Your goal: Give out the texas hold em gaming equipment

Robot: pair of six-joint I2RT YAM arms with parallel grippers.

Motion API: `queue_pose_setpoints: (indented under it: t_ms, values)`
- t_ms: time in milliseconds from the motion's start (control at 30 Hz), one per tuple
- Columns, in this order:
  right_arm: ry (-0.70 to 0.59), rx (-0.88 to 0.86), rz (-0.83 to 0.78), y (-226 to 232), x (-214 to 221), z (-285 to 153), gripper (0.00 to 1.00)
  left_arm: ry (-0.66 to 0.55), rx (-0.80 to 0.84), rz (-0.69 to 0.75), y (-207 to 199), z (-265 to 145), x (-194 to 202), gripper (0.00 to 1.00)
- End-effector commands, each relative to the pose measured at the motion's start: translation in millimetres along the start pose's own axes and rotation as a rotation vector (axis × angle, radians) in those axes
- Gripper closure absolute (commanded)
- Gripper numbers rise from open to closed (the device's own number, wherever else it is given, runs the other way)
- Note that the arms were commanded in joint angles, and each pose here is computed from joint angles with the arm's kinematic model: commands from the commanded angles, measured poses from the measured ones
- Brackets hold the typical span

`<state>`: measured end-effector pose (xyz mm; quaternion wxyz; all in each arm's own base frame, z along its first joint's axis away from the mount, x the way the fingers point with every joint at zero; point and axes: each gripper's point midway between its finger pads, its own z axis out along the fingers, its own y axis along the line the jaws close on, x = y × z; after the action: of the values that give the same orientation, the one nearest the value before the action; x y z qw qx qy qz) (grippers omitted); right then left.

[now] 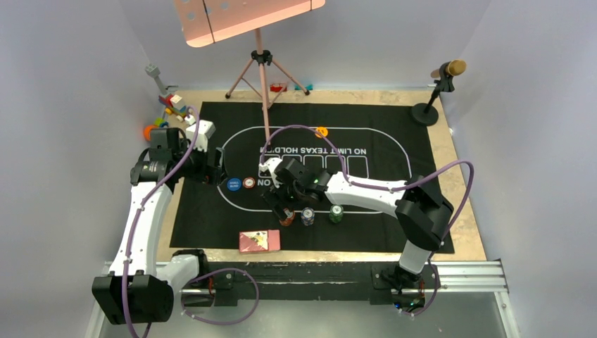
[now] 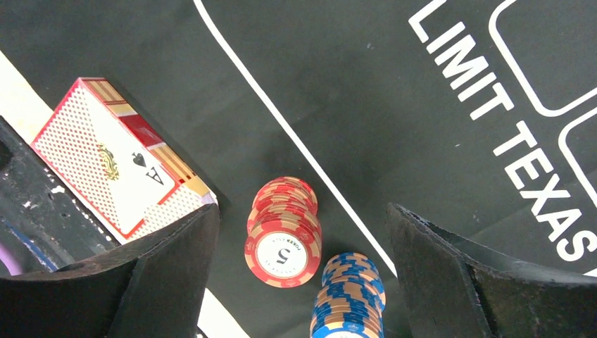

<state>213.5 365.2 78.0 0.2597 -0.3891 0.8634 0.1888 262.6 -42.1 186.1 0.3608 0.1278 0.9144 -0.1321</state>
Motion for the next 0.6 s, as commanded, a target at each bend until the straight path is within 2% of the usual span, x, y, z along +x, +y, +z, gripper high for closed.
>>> queue_pose_setpoints:
  t_ms: [0, 567]
  values:
    - [-0.009, -0.033, 0.001, 9, 4, 0, 0.12, -0.016, 0.019, 0.009, -2, 0, -4, 0.0]
    - [0.041, -0.036, -0.005, 10, 24, 9, 0.28, -0.005, 0.007, 0.016, 3, 6, 1, 0.0]
